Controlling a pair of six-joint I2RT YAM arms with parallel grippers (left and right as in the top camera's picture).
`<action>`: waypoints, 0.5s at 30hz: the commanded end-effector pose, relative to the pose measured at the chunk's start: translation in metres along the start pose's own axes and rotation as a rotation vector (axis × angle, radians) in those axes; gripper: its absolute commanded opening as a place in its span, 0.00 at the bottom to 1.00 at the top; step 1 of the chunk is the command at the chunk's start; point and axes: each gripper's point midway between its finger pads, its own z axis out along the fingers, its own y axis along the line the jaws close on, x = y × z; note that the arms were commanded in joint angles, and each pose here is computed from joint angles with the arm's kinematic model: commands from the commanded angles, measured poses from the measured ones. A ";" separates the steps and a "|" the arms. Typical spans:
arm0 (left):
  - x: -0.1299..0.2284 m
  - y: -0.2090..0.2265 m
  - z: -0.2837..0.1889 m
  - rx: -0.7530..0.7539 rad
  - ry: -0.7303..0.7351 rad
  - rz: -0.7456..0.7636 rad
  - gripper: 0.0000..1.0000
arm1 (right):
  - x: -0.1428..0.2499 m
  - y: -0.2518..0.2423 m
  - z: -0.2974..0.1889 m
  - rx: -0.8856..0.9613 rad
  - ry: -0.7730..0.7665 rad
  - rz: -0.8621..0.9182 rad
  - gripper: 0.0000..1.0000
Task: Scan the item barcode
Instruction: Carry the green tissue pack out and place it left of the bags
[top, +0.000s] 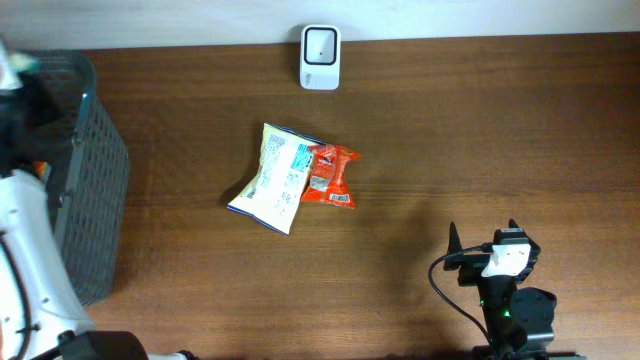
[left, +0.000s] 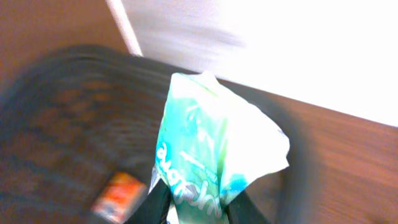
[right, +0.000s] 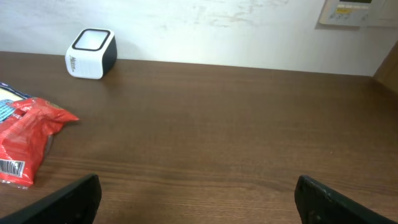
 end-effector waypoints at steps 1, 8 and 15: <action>0.022 -0.080 -0.001 0.168 0.092 0.033 0.14 | 0.003 0.001 0.000 -0.002 0.011 0.004 0.98; 0.148 -0.164 0.044 0.260 0.458 0.192 0.16 | 0.003 0.001 0.000 -0.002 0.011 0.004 0.98; 0.269 -0.174 0.087 0.229 0.737 0.274 0.15 | 0.003 0.001 0.000 -0.002 0.012 0.004 0.98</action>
